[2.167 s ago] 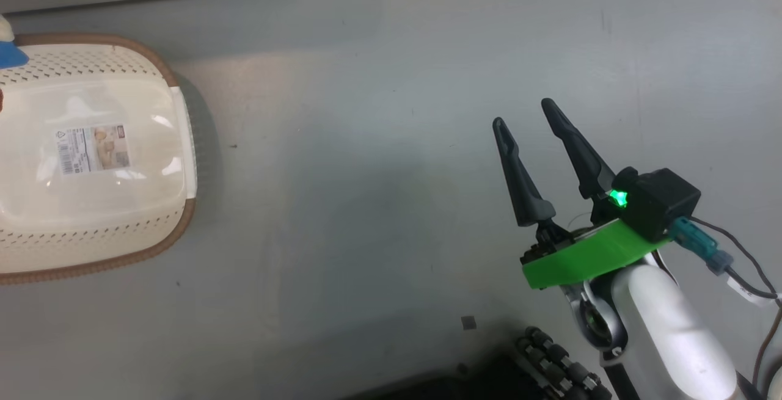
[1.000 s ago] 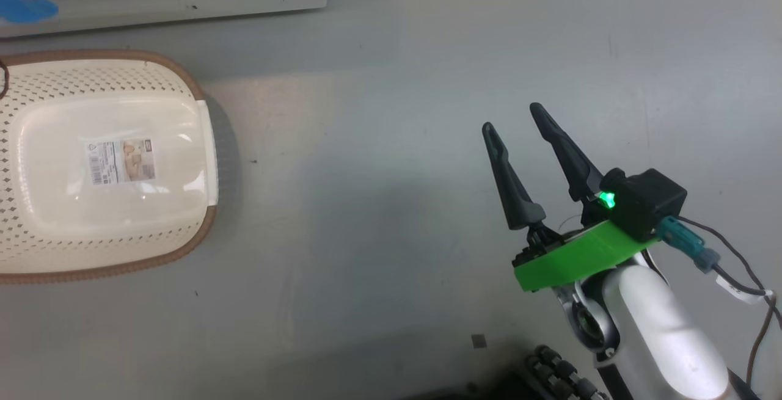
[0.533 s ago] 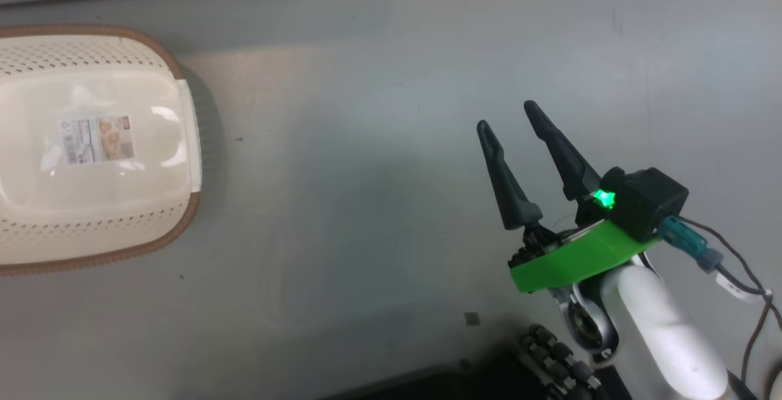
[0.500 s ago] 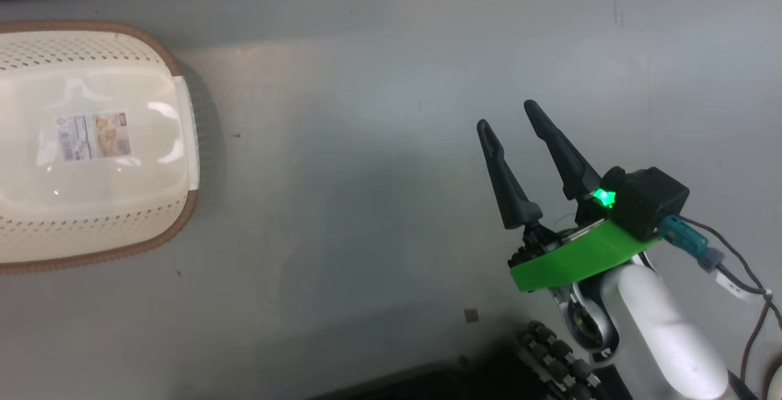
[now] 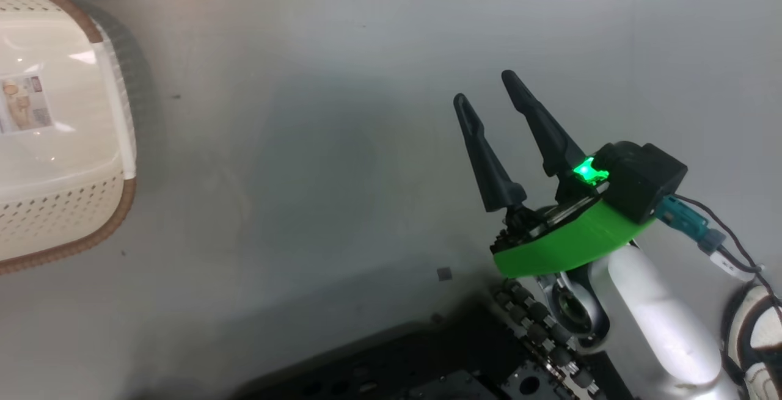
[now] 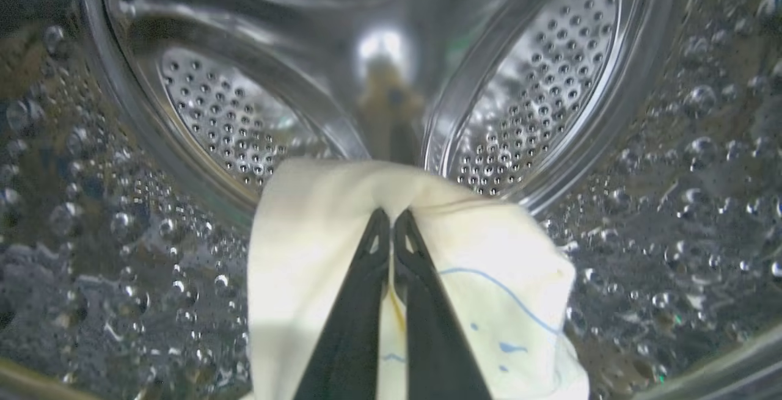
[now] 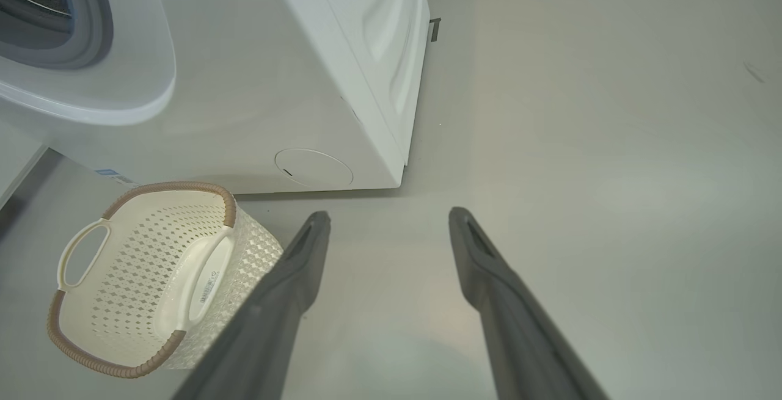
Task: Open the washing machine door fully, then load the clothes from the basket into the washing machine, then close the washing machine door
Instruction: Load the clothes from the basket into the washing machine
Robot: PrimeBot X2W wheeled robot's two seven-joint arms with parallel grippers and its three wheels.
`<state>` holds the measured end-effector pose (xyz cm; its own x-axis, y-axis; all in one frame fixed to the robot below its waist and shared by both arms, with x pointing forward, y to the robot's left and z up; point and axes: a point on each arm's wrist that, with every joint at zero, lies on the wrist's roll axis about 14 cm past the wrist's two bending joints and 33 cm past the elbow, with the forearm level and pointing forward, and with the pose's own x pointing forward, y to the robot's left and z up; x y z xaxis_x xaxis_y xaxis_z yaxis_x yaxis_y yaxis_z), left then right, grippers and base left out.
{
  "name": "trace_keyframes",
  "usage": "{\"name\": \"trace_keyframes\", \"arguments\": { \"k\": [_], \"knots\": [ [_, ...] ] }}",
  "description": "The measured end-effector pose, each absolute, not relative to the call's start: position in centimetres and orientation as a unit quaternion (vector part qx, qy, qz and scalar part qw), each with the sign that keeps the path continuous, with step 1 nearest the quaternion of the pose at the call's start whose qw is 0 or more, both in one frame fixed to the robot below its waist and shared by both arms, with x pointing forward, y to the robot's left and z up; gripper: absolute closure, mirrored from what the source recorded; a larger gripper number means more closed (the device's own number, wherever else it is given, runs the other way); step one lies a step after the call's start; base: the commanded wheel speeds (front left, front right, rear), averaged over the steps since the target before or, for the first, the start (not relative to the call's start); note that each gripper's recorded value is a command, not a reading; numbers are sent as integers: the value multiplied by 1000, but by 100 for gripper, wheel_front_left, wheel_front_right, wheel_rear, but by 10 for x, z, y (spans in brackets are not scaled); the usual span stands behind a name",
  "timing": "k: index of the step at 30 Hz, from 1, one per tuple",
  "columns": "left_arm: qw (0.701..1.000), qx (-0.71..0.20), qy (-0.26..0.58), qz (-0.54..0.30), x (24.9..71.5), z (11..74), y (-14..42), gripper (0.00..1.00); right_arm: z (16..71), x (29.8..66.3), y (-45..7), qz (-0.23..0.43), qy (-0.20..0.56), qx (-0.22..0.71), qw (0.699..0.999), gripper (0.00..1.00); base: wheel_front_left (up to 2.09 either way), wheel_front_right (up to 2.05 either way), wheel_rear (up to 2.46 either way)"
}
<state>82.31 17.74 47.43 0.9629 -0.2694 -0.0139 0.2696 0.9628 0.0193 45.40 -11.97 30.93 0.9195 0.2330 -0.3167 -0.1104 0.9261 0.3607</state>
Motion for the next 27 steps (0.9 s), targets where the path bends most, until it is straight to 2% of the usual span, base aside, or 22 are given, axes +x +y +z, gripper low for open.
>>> {"name": "trace_keyframes", "arguments": {
  "k": [6,16,23,24,25,27],
  "knots": [
    [991,6,-59,-124,841,506,178,100,304,449,-123,81,190,176,962,0,0,0,0],
    [993,20,19,-118,850,436,171,100,299,448,-129,72,197,178,961,0,0,0,0],
    [991,28,40,-121,851,420,168,100,296,447,-130,70,201,177,961,0,0,0,0],
    [991,28,42,-122,850,419,167,93,296,447,-130,70,201,177,961,0,0,0,0],
    [991,27,44,-122,850,417,167,0,295,447,-129,70,201,177,961,0,0,0,0],
    [991,25,46,-123,850,416,166,0,296,447,-129,71,200,178,961,0,0,0,0]
  ]
}}
